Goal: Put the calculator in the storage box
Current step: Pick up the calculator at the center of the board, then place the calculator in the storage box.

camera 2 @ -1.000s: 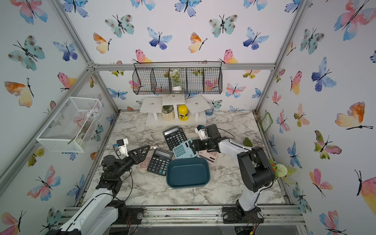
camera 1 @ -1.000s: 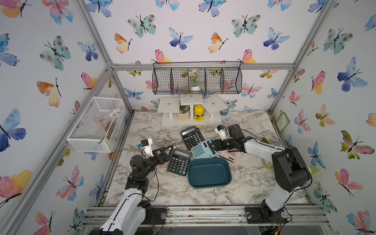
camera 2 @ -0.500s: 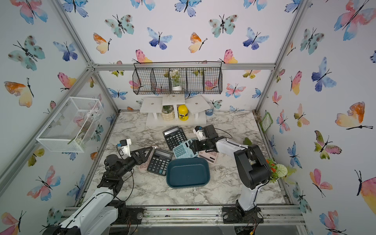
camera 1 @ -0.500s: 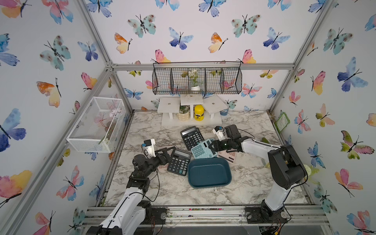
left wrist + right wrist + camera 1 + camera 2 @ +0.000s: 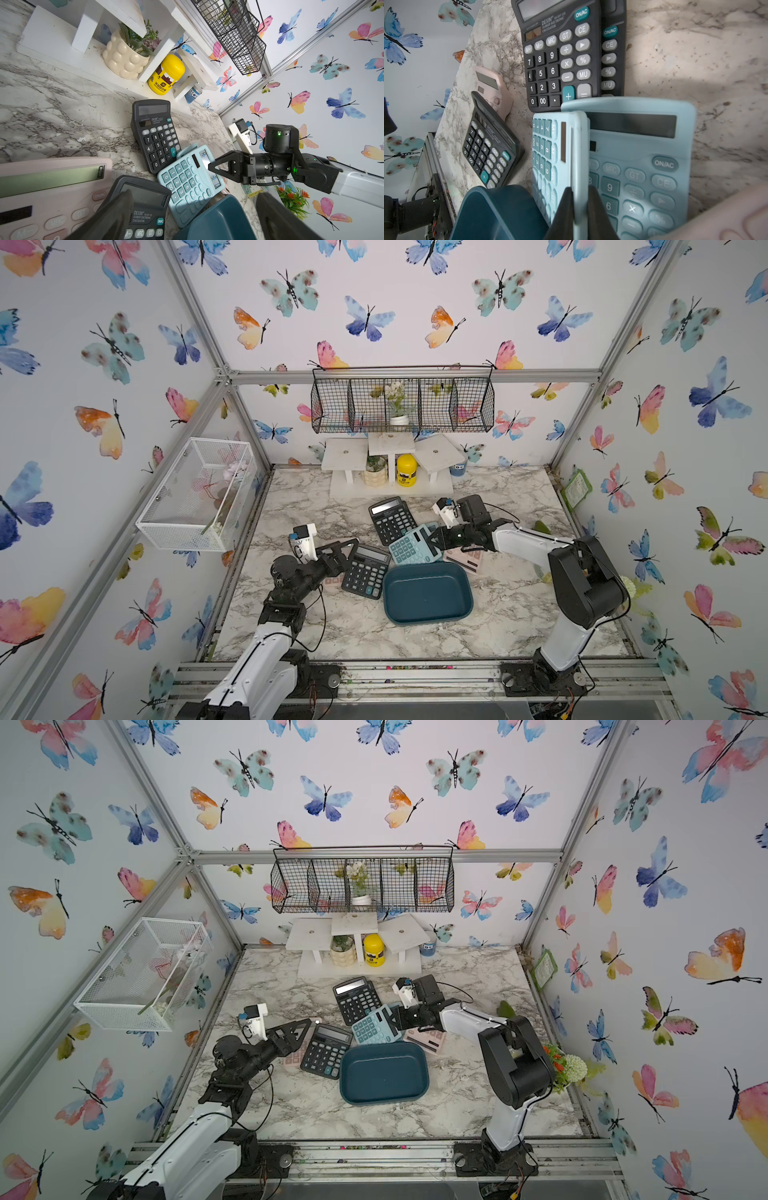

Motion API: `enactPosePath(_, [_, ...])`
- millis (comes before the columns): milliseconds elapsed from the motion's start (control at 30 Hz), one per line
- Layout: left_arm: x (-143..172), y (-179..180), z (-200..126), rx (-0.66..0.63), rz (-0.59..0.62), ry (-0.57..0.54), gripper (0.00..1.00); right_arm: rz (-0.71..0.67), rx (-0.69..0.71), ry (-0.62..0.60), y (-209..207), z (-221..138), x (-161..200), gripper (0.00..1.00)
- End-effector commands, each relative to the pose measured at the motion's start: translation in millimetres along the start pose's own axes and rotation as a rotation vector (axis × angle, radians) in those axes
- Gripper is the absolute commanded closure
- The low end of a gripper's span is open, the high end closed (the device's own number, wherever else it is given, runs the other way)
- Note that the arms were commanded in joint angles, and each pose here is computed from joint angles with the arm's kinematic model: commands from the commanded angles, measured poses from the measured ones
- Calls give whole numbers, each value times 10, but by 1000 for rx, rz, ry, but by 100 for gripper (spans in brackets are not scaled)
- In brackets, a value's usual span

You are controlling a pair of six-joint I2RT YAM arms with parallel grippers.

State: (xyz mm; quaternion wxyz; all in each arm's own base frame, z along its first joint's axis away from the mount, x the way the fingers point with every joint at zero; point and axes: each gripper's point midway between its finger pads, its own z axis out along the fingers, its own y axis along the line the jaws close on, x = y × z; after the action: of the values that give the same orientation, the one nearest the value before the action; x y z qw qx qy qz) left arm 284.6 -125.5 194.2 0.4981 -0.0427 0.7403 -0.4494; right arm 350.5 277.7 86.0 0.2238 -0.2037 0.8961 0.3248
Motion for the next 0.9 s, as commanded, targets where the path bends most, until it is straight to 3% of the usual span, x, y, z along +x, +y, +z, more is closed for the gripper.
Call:
enactPosePath(0, [-112,-70,-2,1,37,-31,1,-18,51,-72,91,-261,-251,90])
enactPosePath(167, [-112,-55,-5,-9,40,-34,1,-19,95,-135,213,-613,-419,90])
enactPosePath(367, [-105,-11,-2,-28,42,-35,1,15,165,-115,296,-997,-373,90])
enactPosePath(633, [-124,134,9,-102,49,-46,1,11,307,-82,622,-1565,-133,95])
enactPosePath(867, [-113,144,16,-108,45,-39,1,26,484,12,675,-1746,287,99])
